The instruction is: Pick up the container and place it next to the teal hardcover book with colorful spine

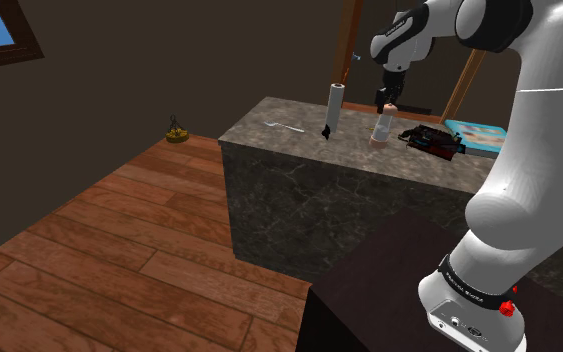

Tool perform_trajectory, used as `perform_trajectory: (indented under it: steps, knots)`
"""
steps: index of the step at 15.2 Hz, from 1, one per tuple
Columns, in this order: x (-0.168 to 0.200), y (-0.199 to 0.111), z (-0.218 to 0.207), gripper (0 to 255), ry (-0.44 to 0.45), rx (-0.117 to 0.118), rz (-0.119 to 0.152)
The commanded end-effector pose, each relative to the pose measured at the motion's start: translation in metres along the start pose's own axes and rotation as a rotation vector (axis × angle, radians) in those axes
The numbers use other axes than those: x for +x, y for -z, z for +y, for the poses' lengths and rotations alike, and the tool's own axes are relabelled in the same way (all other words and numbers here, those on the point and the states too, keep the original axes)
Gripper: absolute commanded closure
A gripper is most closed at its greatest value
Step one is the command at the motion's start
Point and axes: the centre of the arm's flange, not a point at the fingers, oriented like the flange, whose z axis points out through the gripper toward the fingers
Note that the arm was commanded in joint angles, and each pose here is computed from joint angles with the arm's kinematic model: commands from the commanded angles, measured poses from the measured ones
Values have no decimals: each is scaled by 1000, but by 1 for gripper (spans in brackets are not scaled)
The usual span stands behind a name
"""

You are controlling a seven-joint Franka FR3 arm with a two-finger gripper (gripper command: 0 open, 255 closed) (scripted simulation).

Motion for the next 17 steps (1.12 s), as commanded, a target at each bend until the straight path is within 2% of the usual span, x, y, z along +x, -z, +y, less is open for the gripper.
perform_trajectory:
  steps: [1, 3, 17]
  knots:
    - [0, 0, 0, 255, 0, 0, -1]
    - [0, 0, 0, 255, 0, 0, -1]
    - [1, 73, 11, 255, 0, 0, -1]
